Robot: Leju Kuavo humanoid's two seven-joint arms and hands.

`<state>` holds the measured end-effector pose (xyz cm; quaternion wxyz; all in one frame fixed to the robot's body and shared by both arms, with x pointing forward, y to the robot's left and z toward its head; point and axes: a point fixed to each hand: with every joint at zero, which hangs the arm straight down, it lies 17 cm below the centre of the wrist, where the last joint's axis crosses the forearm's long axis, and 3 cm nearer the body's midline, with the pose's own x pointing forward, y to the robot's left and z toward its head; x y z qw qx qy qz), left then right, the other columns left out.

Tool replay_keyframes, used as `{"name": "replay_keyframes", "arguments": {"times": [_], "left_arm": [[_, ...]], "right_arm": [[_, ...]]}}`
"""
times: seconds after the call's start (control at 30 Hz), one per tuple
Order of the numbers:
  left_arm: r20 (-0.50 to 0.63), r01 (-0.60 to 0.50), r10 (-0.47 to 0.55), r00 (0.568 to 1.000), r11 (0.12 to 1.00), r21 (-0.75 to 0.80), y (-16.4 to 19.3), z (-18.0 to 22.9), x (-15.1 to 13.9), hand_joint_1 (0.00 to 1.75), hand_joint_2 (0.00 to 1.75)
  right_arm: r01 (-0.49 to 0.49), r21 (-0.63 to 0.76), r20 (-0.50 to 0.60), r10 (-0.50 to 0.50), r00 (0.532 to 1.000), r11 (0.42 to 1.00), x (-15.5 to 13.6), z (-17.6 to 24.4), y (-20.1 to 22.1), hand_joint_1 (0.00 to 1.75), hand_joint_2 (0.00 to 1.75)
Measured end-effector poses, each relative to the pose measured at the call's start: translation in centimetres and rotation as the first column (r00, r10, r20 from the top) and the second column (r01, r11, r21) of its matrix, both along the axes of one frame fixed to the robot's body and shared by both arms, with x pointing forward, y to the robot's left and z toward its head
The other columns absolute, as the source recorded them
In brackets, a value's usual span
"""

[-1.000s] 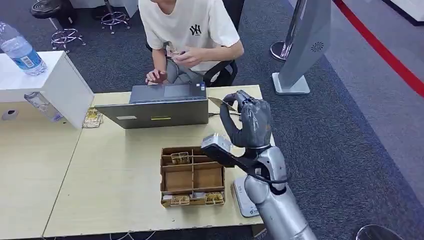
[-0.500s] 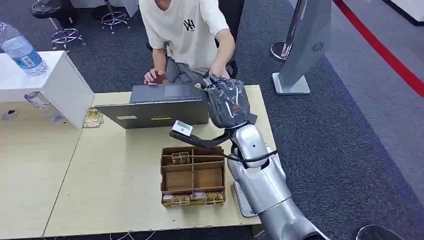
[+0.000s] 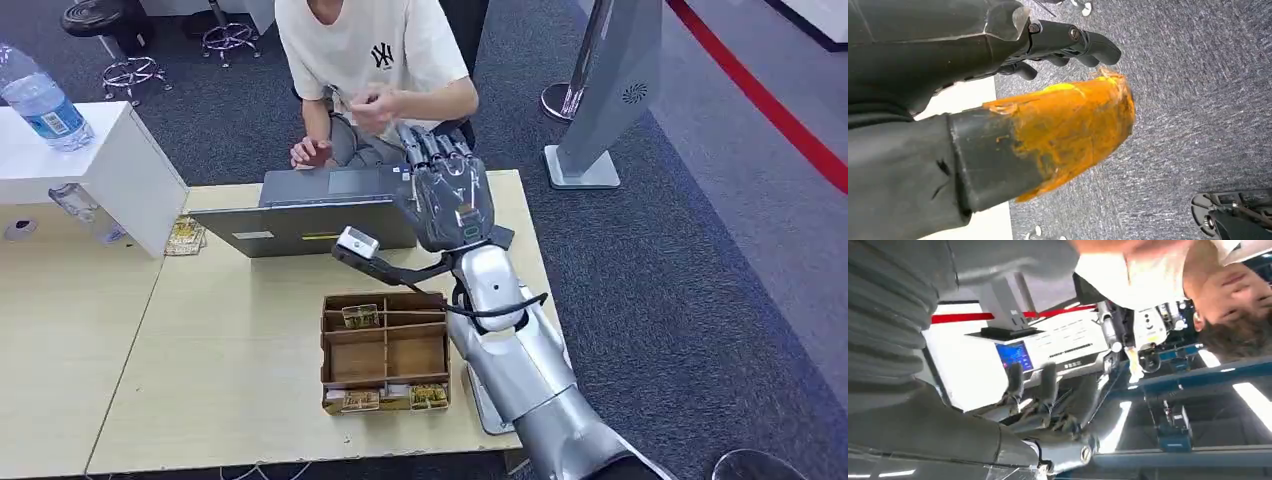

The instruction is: Pass the card to the sensor for recognition and then transmit it.

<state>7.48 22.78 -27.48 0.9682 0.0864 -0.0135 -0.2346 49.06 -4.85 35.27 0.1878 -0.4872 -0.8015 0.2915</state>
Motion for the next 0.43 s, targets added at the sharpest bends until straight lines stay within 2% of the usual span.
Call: {"name": "replay_keyframes", "arguments": {"times": [0.07,0.17,0.2,0.23,0.3,0.37,0.43], "left_arm": [[0.002,-0.001,0.001,1.000,1.000,0.000,0.0,0.0,0.0,0.00,0.00],[0.012,-0.016,0.016,1.000,1.000,0.002,0.0,0.0,-0.1,0.00,0.00],[0.014,-0.023,0.023,1.000,1.000,0.002,0.0,0.0,-0.1,0.00,0.00],[0.017,-0.033,0.033,0.999,0.999,0.000,0.0,-0.1,-0.1,0.00,0.00],[0.019,-0.058,0.058,0.998,0.998,0.000,0.0,-0.1,-0.4,0.00,0.00],[0.019,-0.077,0.077,0.997,0.997,0.001,0.1,-0.2,-0.7,0.00,0.00],[0.020,-0.093,0.093,0.995,0.996,0.001,0.2,-0.2,-0.7,0.00,0.00]], "right_arm": [[-0.023,0.007,-0.011,0.023,1.000,1.000,-0.2,-0.4,0.1,0.00,0.00],[-0.188,0.110,-0.080,0.197,0.977,0.976,-1.6,-2.8,1.3,0.00,0.00],[-0.232,0.277,-0.139,0.278,0.951,0.932,-1.4,-3.7,0.7,0.00,0.00],[-0.264,0.374,-0.186,0.351,0.918,0.889,-1.5,-4.7,0.8,0.00,0.00],[-0.337,0.598,-0.276,0.581,0.765,0.728,-2.5,-7.0,2.6,0.00,0.00],[-0.384,0.743,-0.285,0.779,0.559,0.548,-4.8,-8.7,5.4,0.00,0.00],[-0.403,0.840,-0.227,0.910,0.347,0.363,-7.9,-9.2,7.4,0.00,0.00]]}}
